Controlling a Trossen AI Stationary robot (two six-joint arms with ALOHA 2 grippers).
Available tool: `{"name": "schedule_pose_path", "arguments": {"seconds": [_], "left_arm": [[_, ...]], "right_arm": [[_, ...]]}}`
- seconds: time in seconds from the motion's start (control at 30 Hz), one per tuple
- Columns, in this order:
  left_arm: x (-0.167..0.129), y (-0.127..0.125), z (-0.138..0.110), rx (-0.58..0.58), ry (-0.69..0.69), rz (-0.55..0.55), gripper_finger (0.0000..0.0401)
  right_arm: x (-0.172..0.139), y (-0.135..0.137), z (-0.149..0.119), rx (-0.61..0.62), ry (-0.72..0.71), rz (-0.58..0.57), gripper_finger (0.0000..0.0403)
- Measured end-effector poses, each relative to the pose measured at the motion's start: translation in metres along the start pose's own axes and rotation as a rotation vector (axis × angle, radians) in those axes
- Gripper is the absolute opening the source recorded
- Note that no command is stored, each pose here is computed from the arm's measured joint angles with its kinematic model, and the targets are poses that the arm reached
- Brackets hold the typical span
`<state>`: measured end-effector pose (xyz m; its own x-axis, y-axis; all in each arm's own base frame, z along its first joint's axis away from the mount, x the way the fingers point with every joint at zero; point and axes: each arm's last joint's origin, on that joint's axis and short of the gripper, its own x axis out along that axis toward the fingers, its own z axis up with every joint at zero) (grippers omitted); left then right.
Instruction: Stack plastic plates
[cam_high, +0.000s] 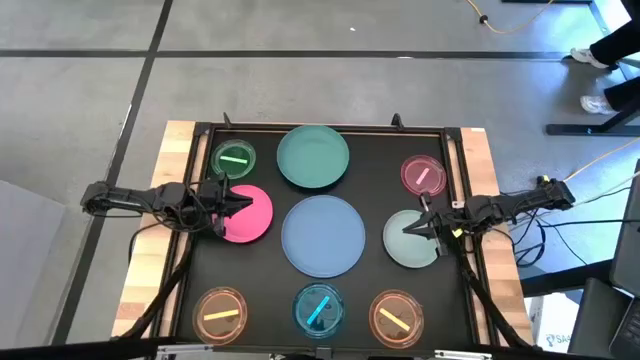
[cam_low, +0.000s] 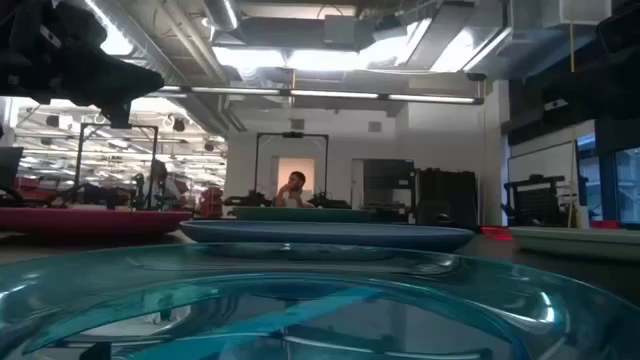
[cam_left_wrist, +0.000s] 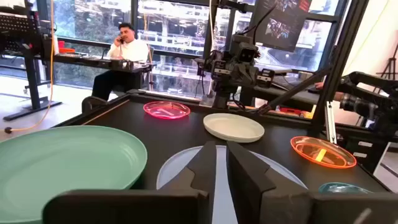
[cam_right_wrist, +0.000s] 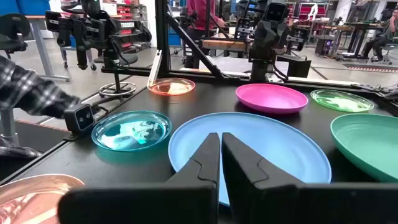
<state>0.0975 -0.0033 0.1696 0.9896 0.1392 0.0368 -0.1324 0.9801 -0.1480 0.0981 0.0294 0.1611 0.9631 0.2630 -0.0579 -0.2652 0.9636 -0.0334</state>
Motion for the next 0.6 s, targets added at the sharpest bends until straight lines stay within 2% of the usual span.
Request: {"name": "schedule_pose_path", "arguments": {"seconds": [0.6], "left_arm": [[0.0,0.0001,0.0005,-0.001,-0.005,0.004,0.0031]], "right_arm": [[0.0,0.0,0.0,0.0,0.0,0.0,0.0012]]}}
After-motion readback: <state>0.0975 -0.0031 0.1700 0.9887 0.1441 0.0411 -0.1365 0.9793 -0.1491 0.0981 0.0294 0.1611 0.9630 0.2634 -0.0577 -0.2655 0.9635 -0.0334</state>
